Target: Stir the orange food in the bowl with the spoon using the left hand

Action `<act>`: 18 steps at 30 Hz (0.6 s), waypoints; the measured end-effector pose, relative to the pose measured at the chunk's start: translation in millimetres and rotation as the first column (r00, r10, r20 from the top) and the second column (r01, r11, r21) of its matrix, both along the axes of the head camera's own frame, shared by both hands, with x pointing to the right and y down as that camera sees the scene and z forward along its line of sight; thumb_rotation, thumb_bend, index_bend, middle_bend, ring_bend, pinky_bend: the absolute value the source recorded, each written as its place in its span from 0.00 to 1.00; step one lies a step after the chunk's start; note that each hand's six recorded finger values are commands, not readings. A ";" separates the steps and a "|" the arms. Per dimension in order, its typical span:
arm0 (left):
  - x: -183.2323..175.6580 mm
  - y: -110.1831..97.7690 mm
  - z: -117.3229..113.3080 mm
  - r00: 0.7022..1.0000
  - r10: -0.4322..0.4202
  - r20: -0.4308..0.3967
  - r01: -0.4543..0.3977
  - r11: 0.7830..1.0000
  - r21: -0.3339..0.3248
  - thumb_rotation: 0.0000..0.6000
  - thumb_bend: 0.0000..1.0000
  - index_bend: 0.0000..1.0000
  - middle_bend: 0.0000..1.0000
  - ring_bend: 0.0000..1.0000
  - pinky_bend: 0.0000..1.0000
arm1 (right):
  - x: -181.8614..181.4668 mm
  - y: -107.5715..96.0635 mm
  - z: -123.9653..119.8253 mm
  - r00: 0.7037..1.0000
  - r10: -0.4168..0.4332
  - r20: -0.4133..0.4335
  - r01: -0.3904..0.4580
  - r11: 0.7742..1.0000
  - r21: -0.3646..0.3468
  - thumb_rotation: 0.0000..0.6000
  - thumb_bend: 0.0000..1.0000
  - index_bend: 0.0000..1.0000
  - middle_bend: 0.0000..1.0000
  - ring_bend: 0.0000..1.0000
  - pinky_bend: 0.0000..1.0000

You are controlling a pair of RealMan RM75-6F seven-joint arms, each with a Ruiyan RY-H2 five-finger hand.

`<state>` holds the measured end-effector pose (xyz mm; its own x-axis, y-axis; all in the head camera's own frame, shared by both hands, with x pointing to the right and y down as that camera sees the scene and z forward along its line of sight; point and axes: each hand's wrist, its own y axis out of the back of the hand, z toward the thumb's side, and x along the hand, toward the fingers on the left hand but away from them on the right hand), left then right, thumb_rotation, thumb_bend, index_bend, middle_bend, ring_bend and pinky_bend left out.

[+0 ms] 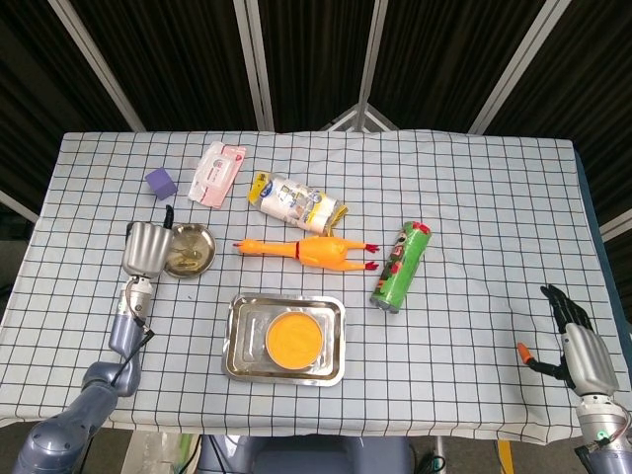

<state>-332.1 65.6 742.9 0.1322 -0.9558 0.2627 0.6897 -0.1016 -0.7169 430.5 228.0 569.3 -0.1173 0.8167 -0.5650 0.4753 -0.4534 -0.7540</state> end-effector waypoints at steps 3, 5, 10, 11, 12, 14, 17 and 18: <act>-5.0 -0.6 -5.5 1.000 -0.004 -0.008 0.004 1.000 0.017 1.00 0.00 0.07 0.89 0.91 0.93 | 0.5 -1.1 -1.0 1.000 0.004 0.001 -0.004 1.000 0.006 1.00 0.37 0.00 0.00 0.00 0.00; -8.6 -1.5 -10.9 1.000 0.001 -0.010 -0.001 0.999 0.035 1.00 0.00 0.07 0.89 0.91 0.94 | 1.2 -0.8 -1.1 1.000 0.006 -0.001 -0.006 1.000 0.007 1.00 0.37 0.00 0.00 0.00 0.00; -14.4 -2.6 -22.2 1.000 0.016 -0.018 -0.015 0.998 0.062 1.00 0.00 0.07 0.89 0.91 0.93 | 1.8 -0.5 -2.5 1.000 0.012 -0.002 -0.011 1.000 0.012 1.00 0.37 0.00 0.00 0.00 0.00; -14.7 -2.5 -24.1 1.000 0.019 -0.021 -0.018 0.998 0.066 1.00 0.00 0.08 0.89 0.91 0.93 | 1.9 -0.3 -3.1 1.000 0.013 -0.002 -0.013 1.000 0.013 1.00 0.37 0.00 0.00 0.00 0.00; -14.9 -2.3 -26.0 0.999 0.022 -0.024 -0.021 0.997 0.070 1.00 0.00 0.08 0.89 0.91 0.93 | 1.9 -0.1 -3.4 1.000 0.013 -0.002 -0.013 1.000 0.014 1.00 0.37 0.00 0.00 0.00 0.00; -14.7 -1.5 -30.9 0.999 0.029 -0.036 -0.027 0.997 0.078 1.00 0.00 0.08 0.88 0.90 0.93 | 2.1 0.4 -4.3 1.000 0.014 -0.003 -0.013 1.000 0.015 1.00 0.37 0.00 0.00 0.00 0.00; -12.9 1.7 -39.2 0.997 0.038 -0.069 -0.032 0.995 0.090 1.00 0.00 0.08 0.86 0.89 0.93 | 2.0 1.7 -4.1 1.000 0.008 -0.007 -0.008 1.000 0.010 1.00 0.37 0.00 0.00 0.00 0.00; -12.3 3.5 -42.3 0.996 0.040 -0.084 -0.032 0.995 0.094 1.00 0.00 0.08 0.86 0.89 0.92 | 1.7 2.1 -4.0 1.000 0.004 -0.008 -0.004 1.000 0.008 1.00 0.37 0.00 0.00 0.00 0.00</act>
